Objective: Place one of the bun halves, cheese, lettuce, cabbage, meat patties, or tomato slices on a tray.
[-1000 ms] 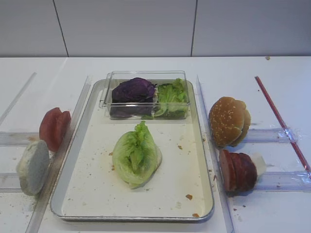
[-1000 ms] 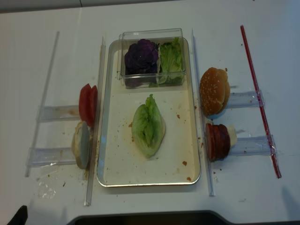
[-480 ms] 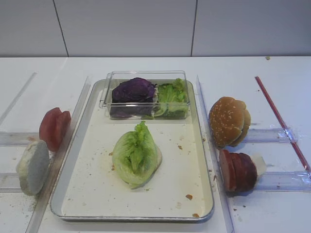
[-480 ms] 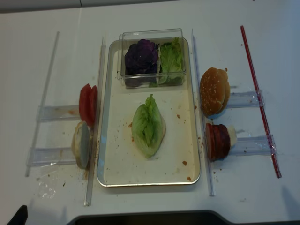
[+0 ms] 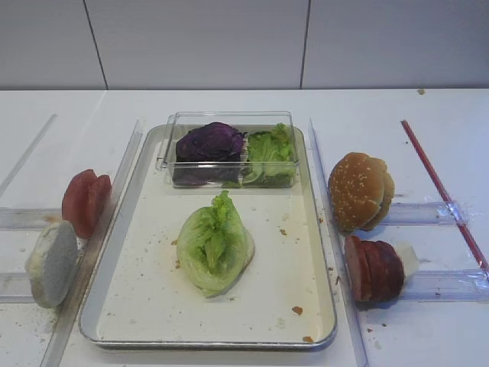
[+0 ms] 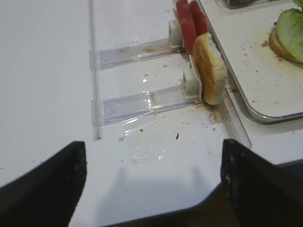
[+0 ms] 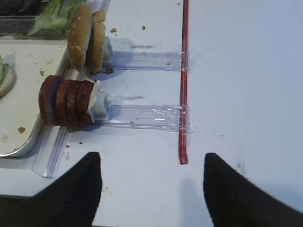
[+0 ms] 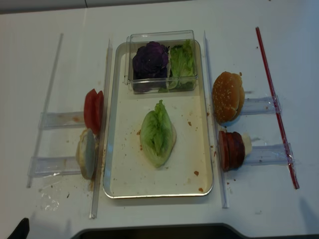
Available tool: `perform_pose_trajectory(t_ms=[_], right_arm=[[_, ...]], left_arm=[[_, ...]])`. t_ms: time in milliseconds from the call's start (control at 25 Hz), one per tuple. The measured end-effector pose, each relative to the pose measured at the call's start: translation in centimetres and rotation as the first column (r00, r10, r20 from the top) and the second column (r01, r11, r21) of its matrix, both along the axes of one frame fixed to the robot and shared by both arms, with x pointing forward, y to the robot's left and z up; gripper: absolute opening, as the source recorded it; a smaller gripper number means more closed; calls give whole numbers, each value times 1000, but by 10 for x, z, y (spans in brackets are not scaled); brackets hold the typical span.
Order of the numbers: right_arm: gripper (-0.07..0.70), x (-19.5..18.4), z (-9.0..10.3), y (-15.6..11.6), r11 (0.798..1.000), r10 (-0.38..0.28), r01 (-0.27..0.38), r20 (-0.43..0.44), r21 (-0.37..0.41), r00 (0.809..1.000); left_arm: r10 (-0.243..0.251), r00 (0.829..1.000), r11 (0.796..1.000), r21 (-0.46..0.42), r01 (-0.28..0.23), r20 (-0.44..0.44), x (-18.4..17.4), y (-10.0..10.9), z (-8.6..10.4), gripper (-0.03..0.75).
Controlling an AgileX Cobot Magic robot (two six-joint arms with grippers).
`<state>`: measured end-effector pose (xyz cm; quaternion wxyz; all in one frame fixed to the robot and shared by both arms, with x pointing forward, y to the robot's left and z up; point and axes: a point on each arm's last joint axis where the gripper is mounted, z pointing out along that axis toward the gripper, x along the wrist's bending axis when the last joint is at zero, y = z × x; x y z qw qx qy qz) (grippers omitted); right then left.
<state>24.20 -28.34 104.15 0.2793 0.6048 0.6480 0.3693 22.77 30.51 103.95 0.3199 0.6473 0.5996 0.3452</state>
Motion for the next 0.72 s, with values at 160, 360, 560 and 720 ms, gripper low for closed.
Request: perform_pose_trajectory(t_ms=[160,360,560,720], right_arm=[[468,0,0,0,1000,0,0,0,0,1000],[468,0,0,0,1000,-1,1,0,2,1000],[468,0,0,0,1000,-1,1,0,2,1000],[468,0,0,0,1000,-1,1,1,2,1000]], left_arm=[[0,1000,1000,0,0,0,0,0,0,533],[0,1000,1000,0,0,0,0,0,0,533],[0,1000,1000,0,0,0,0,0,0,533],[0,1000,1000,0,0,0,0,0,0,533]])
